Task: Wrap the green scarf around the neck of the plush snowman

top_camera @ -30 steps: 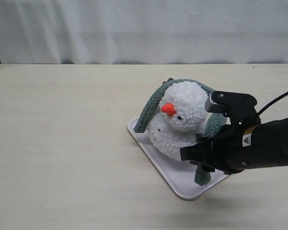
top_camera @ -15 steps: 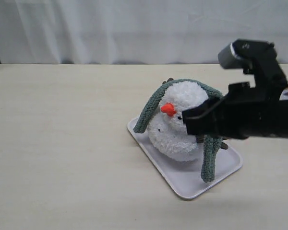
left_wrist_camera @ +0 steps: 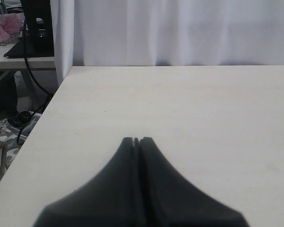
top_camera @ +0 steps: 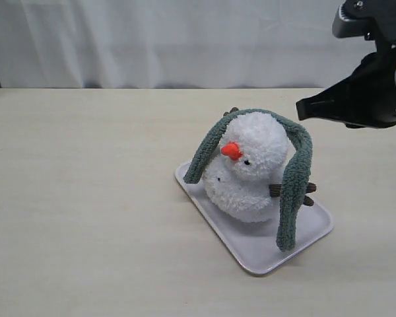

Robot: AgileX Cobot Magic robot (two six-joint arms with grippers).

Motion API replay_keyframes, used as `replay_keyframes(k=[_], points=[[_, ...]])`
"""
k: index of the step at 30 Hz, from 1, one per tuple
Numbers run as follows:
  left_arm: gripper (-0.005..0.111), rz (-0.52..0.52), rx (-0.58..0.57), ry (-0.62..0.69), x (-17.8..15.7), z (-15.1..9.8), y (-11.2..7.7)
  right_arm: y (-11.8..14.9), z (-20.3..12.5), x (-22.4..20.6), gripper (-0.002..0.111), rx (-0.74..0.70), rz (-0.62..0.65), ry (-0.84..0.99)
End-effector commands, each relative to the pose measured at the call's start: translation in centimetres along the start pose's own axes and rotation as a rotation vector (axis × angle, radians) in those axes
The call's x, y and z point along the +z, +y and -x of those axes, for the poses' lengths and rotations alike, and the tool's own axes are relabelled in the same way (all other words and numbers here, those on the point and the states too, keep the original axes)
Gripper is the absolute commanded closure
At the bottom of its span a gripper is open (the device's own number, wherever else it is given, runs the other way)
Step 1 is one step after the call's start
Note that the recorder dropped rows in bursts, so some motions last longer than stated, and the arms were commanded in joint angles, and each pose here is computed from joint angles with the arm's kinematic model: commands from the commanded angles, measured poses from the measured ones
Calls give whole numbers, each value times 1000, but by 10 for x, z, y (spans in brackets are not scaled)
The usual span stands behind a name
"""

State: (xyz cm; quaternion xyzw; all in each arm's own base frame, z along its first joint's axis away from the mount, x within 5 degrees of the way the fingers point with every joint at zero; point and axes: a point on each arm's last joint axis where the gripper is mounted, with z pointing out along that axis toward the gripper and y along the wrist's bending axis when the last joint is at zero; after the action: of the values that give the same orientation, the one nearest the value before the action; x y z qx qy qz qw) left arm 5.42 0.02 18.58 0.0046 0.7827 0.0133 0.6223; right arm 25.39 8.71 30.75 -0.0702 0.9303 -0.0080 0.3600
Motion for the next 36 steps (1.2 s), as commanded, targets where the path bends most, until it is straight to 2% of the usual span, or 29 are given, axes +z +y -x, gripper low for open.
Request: replay_keyframes(k=[1, 6, 13, 20, 28, 36], points=[[107, 2, -8, -11, 0, 0, 0, 5, -2, 28, 104, 9, -10, 66], [107, 2, -8, -11, 0, 0, 0, 14, -4, 59, 104, 5, 7, 96], [107, 2, -8, -11, 0, 0, 0, 24, -4, 78, 104, 55, 68, 80], [107, 2, -8, -11, 0, 0, 0, 24, -4, 80, 104, 37, 63, 77], [107, 2, -8, -11, 0, 0, 0, 21, 20, 60, 104, 34, 66, -65], [107, 2, -8, -11, 0, 0, 0, 23, 15, 89, 104, -4, 9, -46]])
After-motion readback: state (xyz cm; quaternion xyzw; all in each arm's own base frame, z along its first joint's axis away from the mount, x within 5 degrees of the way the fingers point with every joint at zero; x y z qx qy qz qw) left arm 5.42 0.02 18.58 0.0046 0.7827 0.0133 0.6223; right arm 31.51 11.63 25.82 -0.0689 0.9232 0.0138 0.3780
